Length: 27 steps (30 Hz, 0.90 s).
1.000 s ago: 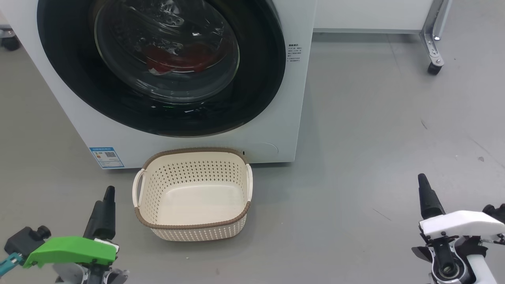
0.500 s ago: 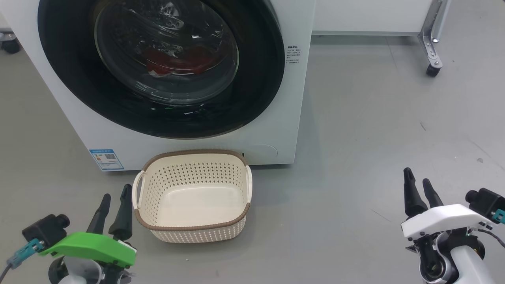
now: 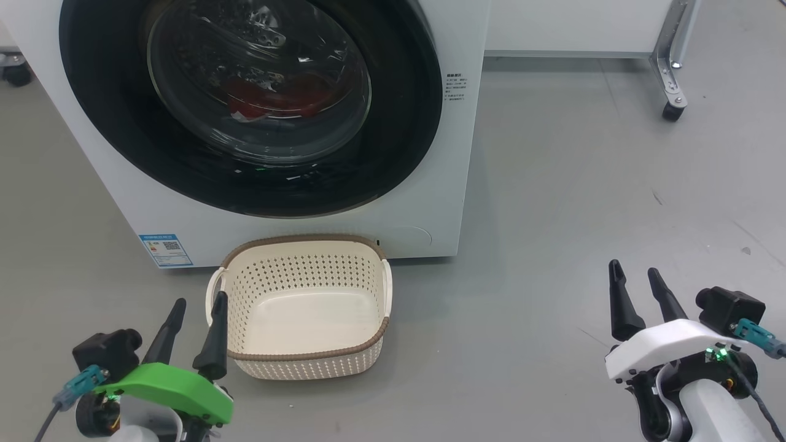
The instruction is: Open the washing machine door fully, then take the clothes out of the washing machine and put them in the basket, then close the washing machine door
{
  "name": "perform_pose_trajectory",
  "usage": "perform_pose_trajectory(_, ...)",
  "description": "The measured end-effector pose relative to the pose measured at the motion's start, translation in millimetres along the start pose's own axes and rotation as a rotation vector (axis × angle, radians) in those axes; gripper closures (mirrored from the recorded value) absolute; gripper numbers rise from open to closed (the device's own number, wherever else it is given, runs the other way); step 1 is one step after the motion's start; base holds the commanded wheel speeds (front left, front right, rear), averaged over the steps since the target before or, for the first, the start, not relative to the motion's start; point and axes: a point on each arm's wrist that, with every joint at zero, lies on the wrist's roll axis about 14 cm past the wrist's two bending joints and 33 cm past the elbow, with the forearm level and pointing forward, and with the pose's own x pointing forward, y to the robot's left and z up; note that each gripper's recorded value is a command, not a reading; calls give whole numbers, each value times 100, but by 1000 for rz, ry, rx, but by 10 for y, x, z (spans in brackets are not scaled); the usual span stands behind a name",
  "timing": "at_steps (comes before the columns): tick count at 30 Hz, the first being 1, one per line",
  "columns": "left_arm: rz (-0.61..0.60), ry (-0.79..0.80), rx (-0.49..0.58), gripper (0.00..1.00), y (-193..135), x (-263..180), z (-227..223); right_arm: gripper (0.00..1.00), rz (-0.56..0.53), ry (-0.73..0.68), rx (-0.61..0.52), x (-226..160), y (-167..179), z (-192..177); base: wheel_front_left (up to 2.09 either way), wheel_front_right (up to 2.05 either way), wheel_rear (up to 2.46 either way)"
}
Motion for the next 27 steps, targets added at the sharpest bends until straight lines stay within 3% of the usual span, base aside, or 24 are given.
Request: perform_pose_trajectory(27, -23, -21, 260, 0, -73, 35, -70, 0, 51, -59, -327, 0, 141, 27, 0, 0, 0)
